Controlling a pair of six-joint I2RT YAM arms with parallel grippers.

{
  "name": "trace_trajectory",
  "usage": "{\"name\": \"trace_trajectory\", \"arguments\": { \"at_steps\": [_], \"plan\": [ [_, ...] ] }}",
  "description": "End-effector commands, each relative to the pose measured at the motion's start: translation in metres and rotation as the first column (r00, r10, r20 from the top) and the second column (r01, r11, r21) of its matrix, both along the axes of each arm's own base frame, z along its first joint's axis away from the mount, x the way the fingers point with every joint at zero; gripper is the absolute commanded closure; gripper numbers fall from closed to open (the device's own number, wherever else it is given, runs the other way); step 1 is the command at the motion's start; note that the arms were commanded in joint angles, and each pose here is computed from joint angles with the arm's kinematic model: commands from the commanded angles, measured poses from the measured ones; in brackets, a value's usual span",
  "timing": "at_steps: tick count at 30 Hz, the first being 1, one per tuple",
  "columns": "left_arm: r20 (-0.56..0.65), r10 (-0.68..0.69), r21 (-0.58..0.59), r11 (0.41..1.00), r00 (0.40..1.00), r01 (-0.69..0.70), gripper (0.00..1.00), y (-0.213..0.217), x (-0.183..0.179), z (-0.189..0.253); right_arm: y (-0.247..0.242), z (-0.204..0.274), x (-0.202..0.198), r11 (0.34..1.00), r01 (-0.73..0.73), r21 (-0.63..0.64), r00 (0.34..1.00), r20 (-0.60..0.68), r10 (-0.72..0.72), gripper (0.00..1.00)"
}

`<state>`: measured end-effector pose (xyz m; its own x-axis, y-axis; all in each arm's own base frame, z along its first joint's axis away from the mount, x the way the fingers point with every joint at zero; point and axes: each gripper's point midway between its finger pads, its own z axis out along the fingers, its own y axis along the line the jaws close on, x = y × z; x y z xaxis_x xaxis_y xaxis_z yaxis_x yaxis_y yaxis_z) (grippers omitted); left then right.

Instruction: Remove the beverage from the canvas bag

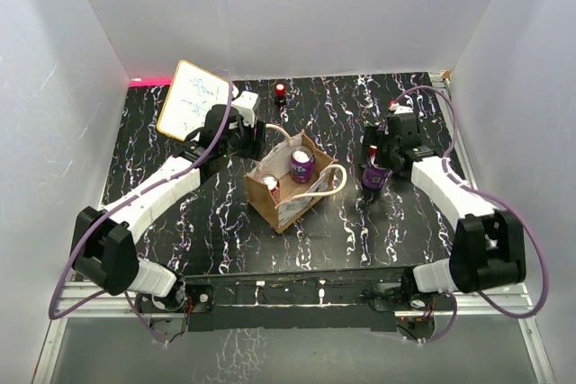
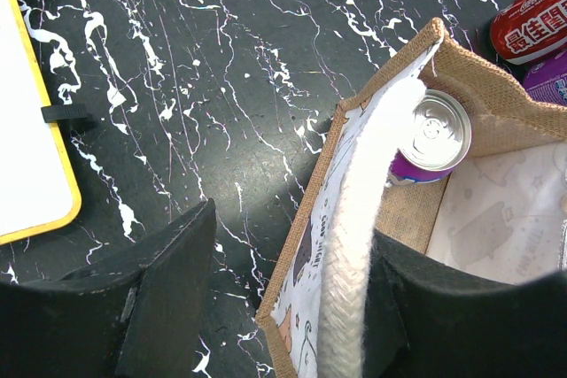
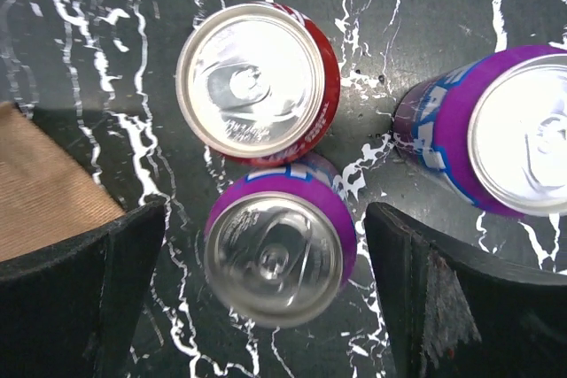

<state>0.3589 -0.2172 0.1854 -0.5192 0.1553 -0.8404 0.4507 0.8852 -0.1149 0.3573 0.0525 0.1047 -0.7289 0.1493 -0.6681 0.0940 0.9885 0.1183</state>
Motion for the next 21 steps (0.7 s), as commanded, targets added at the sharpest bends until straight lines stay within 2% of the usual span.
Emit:
{"name": "trace_trajectory", "arguments": {
  "at_steps": [1, 5, 9, 21],
  "plan": [
    [0.054, -0.005, -0.025, 1.0, 0.999, 0.006, 0.46, -0.003, 0.004, 0.026, 0.004, 0.037, -0.012, 0.998, -0.001, 0.061, 0.996, 0.087, -0.004, 0.0],
    [0.056, -0.01, -0.031, 0.999, 0.998, 0.011, 0.46, -0.004, 0.003, 0.028, 0.015, 0.036, -0.041, 0.989, -0.036, 0.145, 0.994, 0.111, 0.02, 0.0],
    [0.053, -0.009, -0.034, 0.999, 0.999, 0.011, 0.46, -0.004, 0.003, 0.028, 0.012, 0.046, -0.056, 0.988, -0.037, 0.15, 0.987, 0.16, 0.013, 0.0],
    [0.052, -0.013, -0.039, 0.999, 0.999, 0.015, 0.46, -0.005, 0.002, 0.028, 0.048, 0.122, -0.043, 0.942, -0.197, 0.271, 0.956, 0.265, 0.124, 0.0]
  ]
}}
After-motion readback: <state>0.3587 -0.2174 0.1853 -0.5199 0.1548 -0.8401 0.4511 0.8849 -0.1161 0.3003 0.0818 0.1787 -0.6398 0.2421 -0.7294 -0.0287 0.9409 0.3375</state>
